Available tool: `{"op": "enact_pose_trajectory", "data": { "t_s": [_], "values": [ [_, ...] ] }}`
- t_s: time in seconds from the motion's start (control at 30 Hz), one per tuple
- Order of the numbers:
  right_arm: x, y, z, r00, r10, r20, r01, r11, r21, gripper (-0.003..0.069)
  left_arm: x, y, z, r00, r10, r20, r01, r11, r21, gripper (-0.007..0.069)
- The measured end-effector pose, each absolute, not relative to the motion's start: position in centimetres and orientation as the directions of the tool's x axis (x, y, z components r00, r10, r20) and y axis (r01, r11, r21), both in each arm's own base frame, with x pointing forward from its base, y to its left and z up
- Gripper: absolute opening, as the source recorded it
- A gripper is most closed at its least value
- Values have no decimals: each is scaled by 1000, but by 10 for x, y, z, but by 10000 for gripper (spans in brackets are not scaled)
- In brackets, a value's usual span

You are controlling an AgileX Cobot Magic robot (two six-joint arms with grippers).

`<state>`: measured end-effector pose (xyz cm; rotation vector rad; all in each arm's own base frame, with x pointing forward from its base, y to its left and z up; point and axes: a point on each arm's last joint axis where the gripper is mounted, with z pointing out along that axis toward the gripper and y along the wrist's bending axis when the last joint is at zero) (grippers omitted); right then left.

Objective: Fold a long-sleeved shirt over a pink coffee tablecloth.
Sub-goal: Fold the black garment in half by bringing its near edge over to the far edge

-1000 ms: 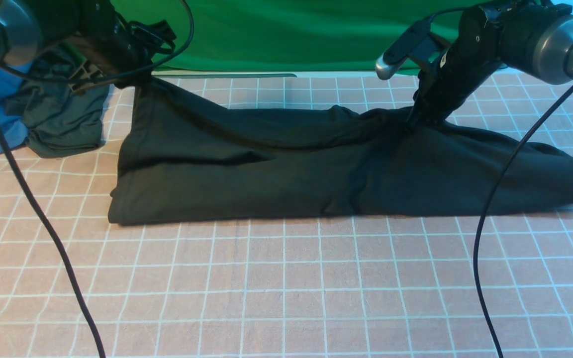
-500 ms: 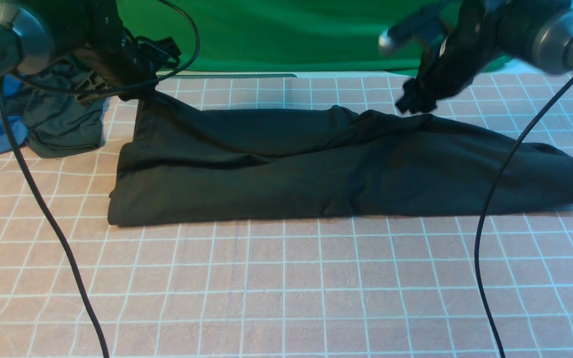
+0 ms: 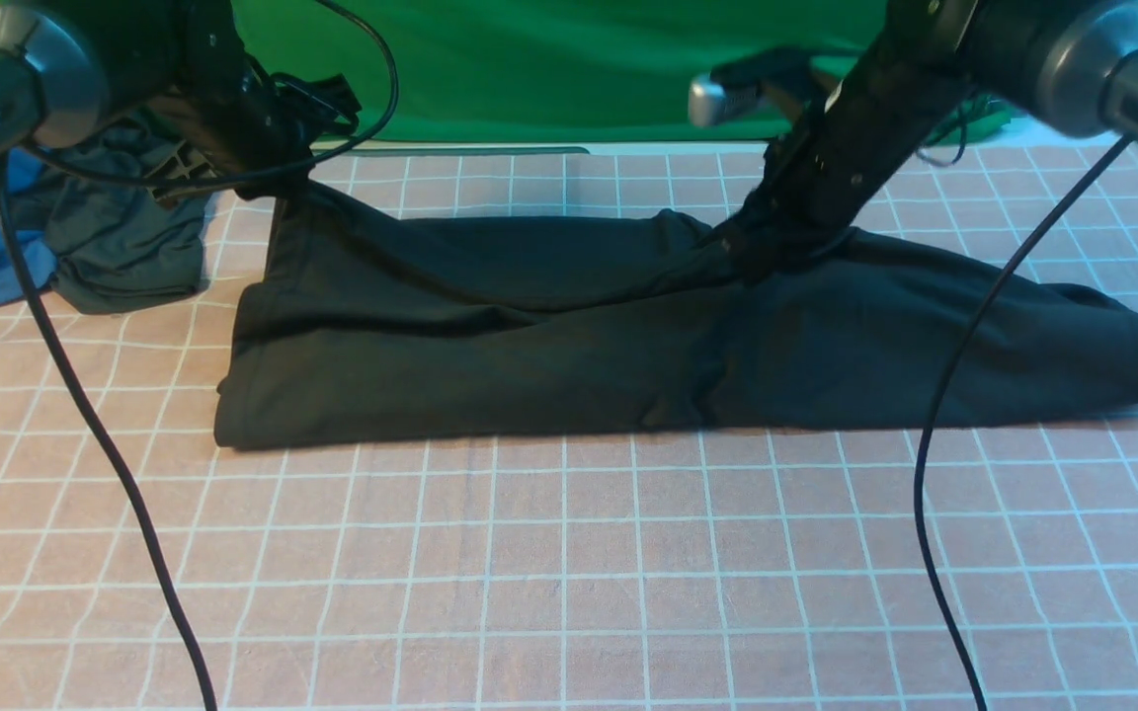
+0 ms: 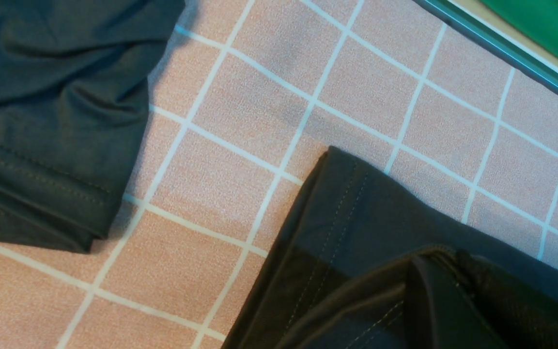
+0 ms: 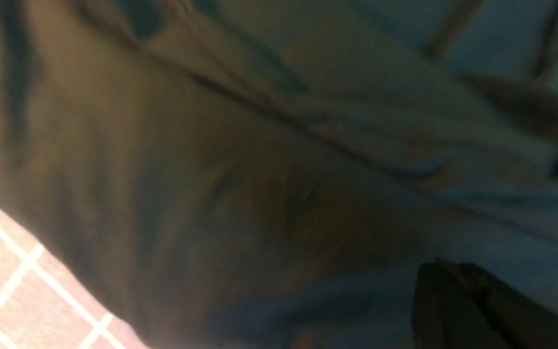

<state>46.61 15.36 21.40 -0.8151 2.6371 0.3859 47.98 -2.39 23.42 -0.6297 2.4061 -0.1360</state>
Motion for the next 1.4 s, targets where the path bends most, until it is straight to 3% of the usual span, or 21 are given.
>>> {"op": "enact_pose_trajectory", "data": {
  "t_s": [0.1,0.47,0.67,0.87,1.1,1.2,1.4],
  "values": [
    [469,156,200,-778,-489,-394,-581,799,157,36,480,-24,234,-681,-471,-561,-405,880,-247,30],
    [489,167,172,-758,-410,-507,-534,837,120,35,480,-24,235,-678,-471,-565,-402,880,-251,31],
    [505,168,166,-706,-343,-620,-489,869,77,35,481,-24,235,-671,-470,-574,-396,881,-259,31],
    [520,159,179,-645,-241,-725,-416,907,68,35,481,-24,235,-668,-478,-571,-401,877,-264,31],
    [513,141,201,-744,-274,-610,-432,893,126,35,482,-24,236,-666,-474,-576,-401,879,-260,31],
    [501,141,225,-752,-330,-570,-480,868,131,35,483,-23,236,-656,-477,-585,-398,877,-268,31],
    [487,142,261,-702,-392,-595,-545,833,94,35,485,-7,238,-613,-529,-587,-436,846,-307,31]
  ]
}}
